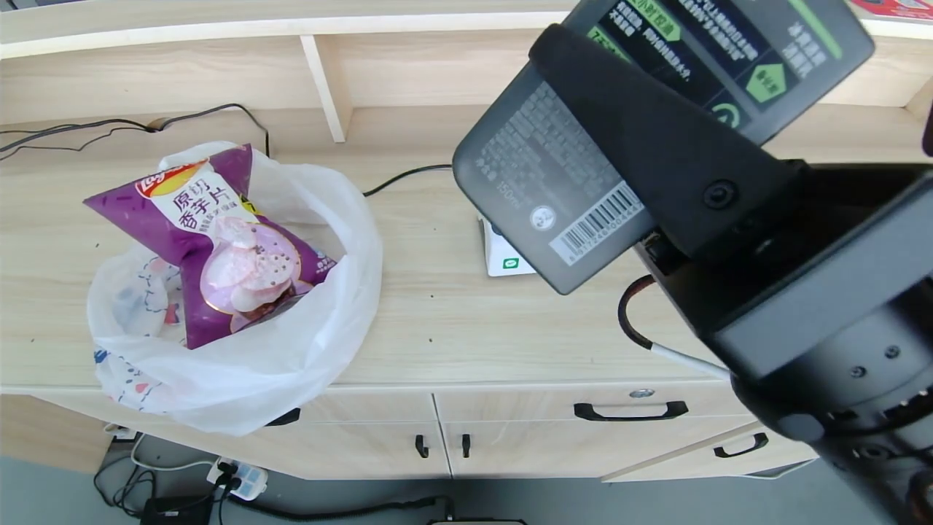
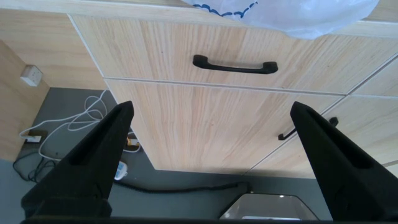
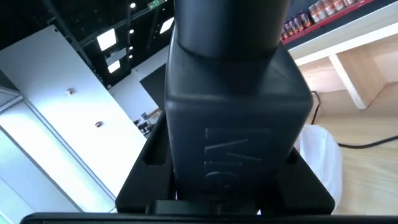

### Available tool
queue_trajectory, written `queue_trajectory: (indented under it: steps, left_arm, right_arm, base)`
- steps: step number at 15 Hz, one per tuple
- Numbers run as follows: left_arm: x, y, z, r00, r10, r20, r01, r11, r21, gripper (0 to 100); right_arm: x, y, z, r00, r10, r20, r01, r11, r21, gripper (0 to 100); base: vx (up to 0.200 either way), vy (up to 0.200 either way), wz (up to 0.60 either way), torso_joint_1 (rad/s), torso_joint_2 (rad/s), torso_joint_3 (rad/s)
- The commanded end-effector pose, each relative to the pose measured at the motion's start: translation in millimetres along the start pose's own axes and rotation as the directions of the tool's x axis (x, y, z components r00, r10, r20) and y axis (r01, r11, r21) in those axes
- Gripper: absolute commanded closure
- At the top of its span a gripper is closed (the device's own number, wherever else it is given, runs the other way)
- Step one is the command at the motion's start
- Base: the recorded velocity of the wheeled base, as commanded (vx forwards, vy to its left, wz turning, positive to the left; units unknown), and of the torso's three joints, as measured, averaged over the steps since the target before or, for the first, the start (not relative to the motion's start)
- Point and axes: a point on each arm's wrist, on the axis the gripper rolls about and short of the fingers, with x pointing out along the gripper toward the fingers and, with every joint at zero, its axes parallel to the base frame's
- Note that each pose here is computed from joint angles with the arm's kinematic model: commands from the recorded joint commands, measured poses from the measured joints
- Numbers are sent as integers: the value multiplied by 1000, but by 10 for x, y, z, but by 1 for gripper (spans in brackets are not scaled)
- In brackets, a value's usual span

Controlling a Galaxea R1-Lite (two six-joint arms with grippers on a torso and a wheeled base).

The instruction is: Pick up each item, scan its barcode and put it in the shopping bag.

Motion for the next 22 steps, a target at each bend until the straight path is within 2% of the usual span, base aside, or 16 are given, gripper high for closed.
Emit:
queue_trajectory:
  steps: [1,5,8,10,12,14,16,18,22]
  left_arm:
    - [0,0,-1,1000,1,0,-1,1000,0,0]
    - [0,0,-1,1000,-2,0,2,1000,2,0]
    - [0,0,-1,1000,-1,0,1,1000,3,0]
    - [0,0,-1,1000,-2,0,2,1000,3,0]
    - [0,0,1,1000,-1,1,1,1000,2,0]
    - [0,0,-1,1000,1,0,-1,1000,2,0]
    - [0,0,-1,1000,-1,0,1,1000,2,0]
    - [0,0,1,1000,-2,1,2,1000,2,0]
    - [0,0,1,1000,1,1,-1,1000,2,0]
  right_arm:
    - [-37,154,21,1000,26,-1,-26,999,22,100]
    - [-143,248,3,999,45,-29,-44,998,44,100]
    - [-149,194,1,999,27,-36,-26,999,23,100]
    - [-142,-196,9,991,-109,-77,93,978,-187,100]
    - [-194,-523,-4,965,-235,-120,174,910,-377,100]
    - [-228,-732,45,945,-310,-100,231,856,-463,100]
    - [-268,-1021,223,917,-397,-39,303,756,-580,100]
    - [-288,-1122,291,901,-433,-24,326,713,-621,100]
    - [-274,-1233,192,880,-468,-75,278,638,-718,100]
  base:
    - [0,0,0,0,0,0]
    - [0,0,0,0,0,0]
    - [0,0,0,0,0,0]
    - [0,0,0,0,0,0]
    - [0,0,0,0,0,0]
    - [0,0,0,0,0,0]
    - [0,0,0,0,0,0]
    - [0,0,0,0,0,0]
    - [0,200,0,-5,1,2]
